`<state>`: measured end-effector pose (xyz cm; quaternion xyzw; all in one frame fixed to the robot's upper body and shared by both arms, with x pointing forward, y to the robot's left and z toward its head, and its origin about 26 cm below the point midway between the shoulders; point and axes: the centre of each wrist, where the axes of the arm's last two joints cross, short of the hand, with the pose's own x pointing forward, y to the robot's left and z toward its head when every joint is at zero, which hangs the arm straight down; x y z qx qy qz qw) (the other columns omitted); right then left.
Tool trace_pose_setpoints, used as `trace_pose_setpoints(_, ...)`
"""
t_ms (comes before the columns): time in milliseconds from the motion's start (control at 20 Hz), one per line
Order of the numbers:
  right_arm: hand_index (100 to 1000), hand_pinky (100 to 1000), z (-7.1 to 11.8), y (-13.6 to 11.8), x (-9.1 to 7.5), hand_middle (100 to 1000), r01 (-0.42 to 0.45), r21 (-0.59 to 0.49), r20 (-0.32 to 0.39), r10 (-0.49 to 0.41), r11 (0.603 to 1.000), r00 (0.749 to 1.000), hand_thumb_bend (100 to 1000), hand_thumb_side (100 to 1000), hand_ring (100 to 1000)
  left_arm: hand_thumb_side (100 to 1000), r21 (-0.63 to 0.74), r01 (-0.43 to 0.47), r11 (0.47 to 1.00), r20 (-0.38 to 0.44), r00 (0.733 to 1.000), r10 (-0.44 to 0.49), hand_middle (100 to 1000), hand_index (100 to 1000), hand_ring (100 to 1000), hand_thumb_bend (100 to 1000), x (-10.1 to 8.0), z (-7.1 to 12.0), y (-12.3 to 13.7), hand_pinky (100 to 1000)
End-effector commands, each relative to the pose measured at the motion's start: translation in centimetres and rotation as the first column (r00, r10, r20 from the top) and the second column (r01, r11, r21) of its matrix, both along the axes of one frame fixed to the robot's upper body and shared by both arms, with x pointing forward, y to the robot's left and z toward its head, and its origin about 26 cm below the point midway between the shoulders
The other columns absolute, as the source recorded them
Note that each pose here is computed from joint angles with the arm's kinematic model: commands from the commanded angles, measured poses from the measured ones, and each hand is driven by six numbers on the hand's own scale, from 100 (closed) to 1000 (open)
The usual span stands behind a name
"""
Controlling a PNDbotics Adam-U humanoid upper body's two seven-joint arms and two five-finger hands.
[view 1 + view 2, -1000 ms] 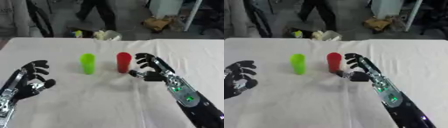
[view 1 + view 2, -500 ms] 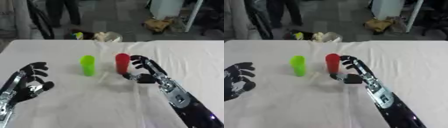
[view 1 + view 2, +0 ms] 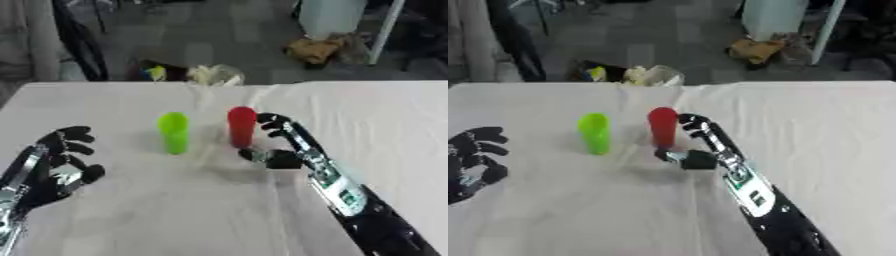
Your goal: Pour the contents of one cup into another cup.
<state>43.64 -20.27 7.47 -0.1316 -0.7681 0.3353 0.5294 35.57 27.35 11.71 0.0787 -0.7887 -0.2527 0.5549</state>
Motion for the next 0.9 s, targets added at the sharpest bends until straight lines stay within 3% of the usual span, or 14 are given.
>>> trace_pose_setpoints(50, 912, 826, 1.1, -0.1, 0.6, 847, 0.032, -0.028, 0.047, -0.031, 0.999, 0.998, 670, 467, 865, 580, 0.005, 0.018, 1.0, 0.032, 0.999, -0.018, 681, 825, 664, 1000, 0.1, 1.1, -0.2, 520)
trace_pose_setpoints(400, 916, 826, 0.9, -0.1, 1.2, 851, 0.076, -0.055, 0.056, -0.073, 0.996, 0.996, 671, 472, 868, 582, 0.004, 0.022, 1.0, 0.03, 0.999, -0.022, 680, 825, 663, 1000, 0.1, 1.0, -0.4, 519)
trace_pose_setpoints(900, 917, 829, 2.0, 0.9, 2.1, 847, 0.042, -0.103, 0.068, -0.035, 0.994, 0.997, 666, 482, 866, 583, 0.009, 0.029, 1.0, 0.024, 0.999, -0.03, 679, 825, 662, 1000, 0.2, 0.9, -0.5, 518)
